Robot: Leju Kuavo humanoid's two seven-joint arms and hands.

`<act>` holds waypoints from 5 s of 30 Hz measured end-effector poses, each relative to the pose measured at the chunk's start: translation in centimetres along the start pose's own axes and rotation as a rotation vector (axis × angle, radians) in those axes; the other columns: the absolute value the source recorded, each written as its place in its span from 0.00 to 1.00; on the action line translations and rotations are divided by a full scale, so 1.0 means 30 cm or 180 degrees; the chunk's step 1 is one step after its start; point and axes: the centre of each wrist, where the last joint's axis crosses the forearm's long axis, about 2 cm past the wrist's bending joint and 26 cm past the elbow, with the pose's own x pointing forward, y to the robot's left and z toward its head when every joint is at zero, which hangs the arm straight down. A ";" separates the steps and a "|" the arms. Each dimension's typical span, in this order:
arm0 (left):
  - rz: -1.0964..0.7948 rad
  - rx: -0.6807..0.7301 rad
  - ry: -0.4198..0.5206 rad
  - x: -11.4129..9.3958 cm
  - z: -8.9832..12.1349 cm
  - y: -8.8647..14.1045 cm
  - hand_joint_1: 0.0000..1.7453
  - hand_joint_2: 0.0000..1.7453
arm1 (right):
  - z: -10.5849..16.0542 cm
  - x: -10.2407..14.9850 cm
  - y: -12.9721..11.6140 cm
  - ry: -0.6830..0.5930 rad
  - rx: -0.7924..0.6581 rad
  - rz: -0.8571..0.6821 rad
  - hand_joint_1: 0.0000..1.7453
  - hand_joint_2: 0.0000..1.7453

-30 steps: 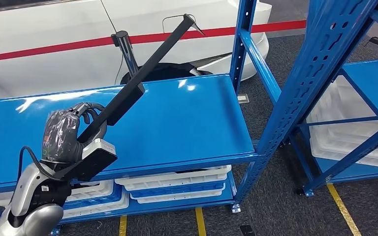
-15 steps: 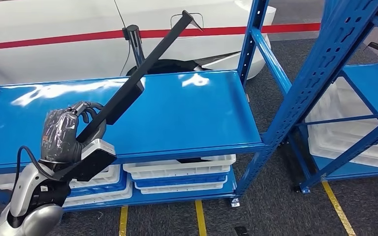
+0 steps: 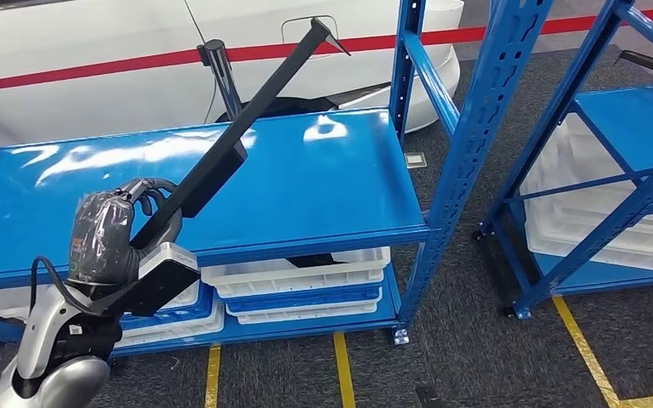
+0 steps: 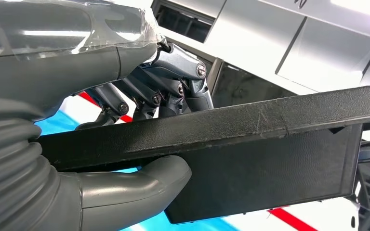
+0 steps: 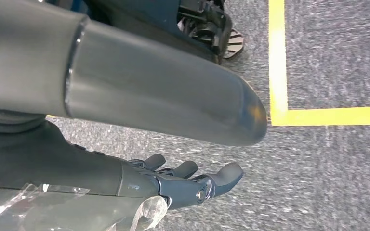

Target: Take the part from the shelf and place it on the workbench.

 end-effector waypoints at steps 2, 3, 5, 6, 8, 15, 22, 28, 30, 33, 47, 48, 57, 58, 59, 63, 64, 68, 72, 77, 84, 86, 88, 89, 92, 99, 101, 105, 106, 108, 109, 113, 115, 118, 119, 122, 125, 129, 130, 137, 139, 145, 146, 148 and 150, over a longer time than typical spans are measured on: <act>0.0001 0.0000 0.0001 0.000 0.001 0.000 1.00 1.00 | 0.000 0.000 0.000 -0.0011 0.0000 -0.0004 0.00 0.00; 0.0001 0.0007 -0.0001 0.000 0.000 0.002 1.00 1.00 | 0.000 0.001 0.001 -0.0029 0.0000 -0.0011 0.00 0.00; 0.0003 0.0026 -0.0005 0.002 -0.001 0.006 1.00 1.00 | -0.001 0.003 0.002 -0.0089 -0.0015 -0.0034 0.00 0.00; 0.0003 0.0036 -0.0007 0.003 -0.002 0.009 1.00 1.00 | -0.001 0.005 0.001 -0.0124 -0.0030 -0.0042 0.00 0.00; 0.0001 0.0046 -0.0003 0.004 -0.001 0.011 1.00 1.00 | -0.002 0.007 -0.002 -0.0173 -0.0066 -0.0050 0.00 0.00; 0.0002 0.0050 0.0001 0.006 0.004 0.014 1.00 1.00 | -0.006 0.013 -0.013 -0.0202 -0.0102 -0.0077 0.00 0.00; 0.0006 0.0064 0.0009 0.005 0.004 0.020 1.00 1.00 | -0.009 0.021 -0.026 -0.0204 -0.0239 0.0062 0.00 0.00; 0.0007 0.0054 0.0019 0.003 0.005 0.020 1.00 1.00 | -0.012 0.028 -0.035 -0.0120 -0.0266 0.0144 0.00 0.00; 0.0009 0.0047 0.0021 0.003 0.005 0.020 1.00 1.00 | -0.012 0.027 -0.036 -0.0089 -0.0272 0.0161 0.00 0.00; 0.0008 0.0036 0.0020 0.003 0.004 0.020 1.00 1.00 | -0.012 0.028 -0.036 -0.0064 -0.0284 0.0171 0.00 0.00; 0.0040 0.0016 0.0010 0.006 0.003 0.021 1.00 1.00 | -0.017 0.031 -0.065 0.0008 -0.0366 0.0193 0.00 0.00; 0.0041 0.0016 0.0011 0.006 0.003 0.021 1.00 1.00 | -0.018 0.032 -0.067 0.0008 -0.0371 0.0193 0.00 0.00; 0.0048 0.0037 0.0016 0.004 0.004 0.022 1.00 1.00 | -0.020 0.037 -0.078 -0.0006 -0.0373 0.0197 0.00 0.00; 0.0050 0.0037 0.0018 0.004 0.005 0.021 1.00 1.00 | -0.020 0.036 -0.079 -0.0004 -0.0374 0.0197 0.00 0.00; 0.0051 0.0035 0.0020 0.004 0.007 0.020 1.00 1.00 | -0.020 0.035 -0.079 -0.0003 -0.0372 0.0194 0.00 0.00; 0.0049 0.0034 0.0022 0.004 0.009 0.018 1.00 1.00 | -0.019 0.032 -0.078 0.0001 -0.0367 0.0181 0.00 0.00; 0.0048 0.0038 0.0020 0.004 0.008 0.019 1.00 1.00 | -0.019 0.033 -0.078 0.0000 -0.0366 0.0176 0.00 0.00; 0.0045 0.0047 0.0019 0.004 0.006 0.021 1.00 1.00 | -0.019 0.032 -0.079 -0.0002 -0.0353 0.0163 0.00 0.00; 0.0044 0.0052 0.0016 0.004 0.005 0.022 1.00 1.00 | -0.019 0.028 -0.081 0.0008 -0.0343 0.0153 0.00 0.00; 0.0046 0.0042 0.0017 0.004 0.007 0.020 1.00 1.00 | -0.018 0.025 -0.081 0.0015 -0.0336 0.0143 0.00 0.00; 0.0043 0.0049 0.0016 0.004 0.005 0.022 1.00 1.00 | -0.021 0.034 -0.082 -0.0018 -0.0304 0.0121 0.00 0.00; 0.0044 0.0048 0.0019 0.003 0.005 0.022 1.00 1.00 | -0.021 0.039 -0.078 -0.0027 -0.0284 0.0115 0.00 0.00; 0.0047 0.0043 0.0023 0.002 0.007 0.021 1.00 1.00 | -0.022 0.042 -0.078 -0.0036 -0.0273 0.0112 0.00 0.00; 0.0050 0.0038 0.0026 0.002 0.008 0.020 1.00 1.00 | -0.022 0.041 -0.078 -0.0037 -0.0269 0.0112 0.00 0.00; 0.0057 0.0026 0.0032 0.002 0.011 0.018 1.00 1.00 | -0.022 0.041 -0.077 -0.0039 -0.0246 0.0109 0.00 0.00; 0.0054 0.0039 0.0028 0.001 0.007 0.022 1.00 1.00 | -0.024 0.047 -0.078 -0.0061 -0.0217 0.0099 0.00 0.00; 0.0054 0.0041 0.0025 0.002 0.006 0.022 1.00 1.00 | -0.024 0.046 -0.079 -0.0062 -0.0217 0.0095 0.00 0.00; 0.0120 -0.0017 0.0043 0.002 0.005 0.022 1.00 1.00 | -0.023 0.043 -0.077 -0.0062 -0.0157 0.0078 0.00 0.00; 0.0170 -0.0047 0.0054 0.001 0.006 0.021 1.00 1.00 | -0.023 0.042 -0.076 -0.0064 -0.0137 0.0073 0.00 0.00; 0.0290 -0.0087 0.0073 0.000 0.007 0.020 1.00 1.00 | -0.023 0.042 -0.076 -0.0071 -0.0105 0.0067 0.00 0.00; 0.0344 -0.0085 0.0082 -0.001 0.008 0.020 1.00 1.00 | -0.023 0.043 -0.076 -0.0074 -0.0088 0.0064 0.00 0.00; 0.0465 0.0031 0.0119 -0.014 0.009 0.029 1.00 1.00 | -0.022 0.038 -0.075 -0.0080 -0.0029 0.0055 0.00 0.00; 0.0475 0.0051 0.0124 -0.016 0.010 0.030 1.00 1.00 | -0.022 0.036 -0.075 -0.0080 -0.0021 0.0054 0.00 0.00; 0.0484 0.0093 0.0151 -0.029 0.014 0.036 1.00 1.00 | -0.020 0.030 -0.076 -0.0078 -0.0014 0.0045 0.00 0.00; 0.0495 0.0125 0.0178 -0.039 0.018 0.040 1.00 1.00 | -0.020 0.026 -0.079 -0.0079 -0.0014 0.0043 0.00 0.00; 0.0556 0.0171 0.0256 -0.067 0.034 0.045 1.00 1.00 | -0.020 0.019 -0.097 -0.0081 -0.0054 0.0046 0.00 0.00; 0.0581 0.0178 0.0268 -0.079 0.040 0.048 1.00 1.00 | -0.023 0.020 -0.118 -0.0089 -0.0108 0.0041 0.00 0.00; 0.0573 0.0266 0.0268 -0.097 0.037 0.064 1.00 1.00 | -0.030 0.035 -0.149 -0.0128 -0.0205 0.0079 0.00 0.00; 0.0575 0.0280 0.0273 -0.101 0.038 0.067 1.00 1.00 | -0.032 0.042 -0.159 -0.0142 -0.0234 0.0093 0.00 0.00; 0.0592 0.0332 0.0285 -0.117 0.049 0.070 1.00 1.00 | -0.037 0.049 -0.208 -0.0125 -0.0350 0.0163 0.00 0.00; 0.0592 0.0340 0.0290 -0.120 0.053 0.070 1.00 1.00 | -0.037 0.046 -0.219 -0.0111 -0.0373 0.0180 0.00 0.00; 0.0575 0.0425 0.0310 -0.137 0.053 0.085 1.00 1.00 | -0.038 0.047 -0.241 -0.0108 -0.0425 0.0243 0.00 0.00; 0.0578 0.0433 0.0323 -0.141 0.054 0.087 1.00 1.00 | -0.039 0.050 -0.243 -0.0108 -0.0429 0.0244 0.00 0.00; 0.0599 0.0457 0.0336 -0.150 0.054 0.095 1.00 1.00 | -0.039 0.052 -0.246 -0.0098 -0.0432 0.0247 0.00 0.00; 0.0621 0.0476 0.0325 -0.156 0.053 0.100 1.00 1.00 | -0.038 0.048 -0.252 -0.0076 -0.0438 0.0261 0.00 0.00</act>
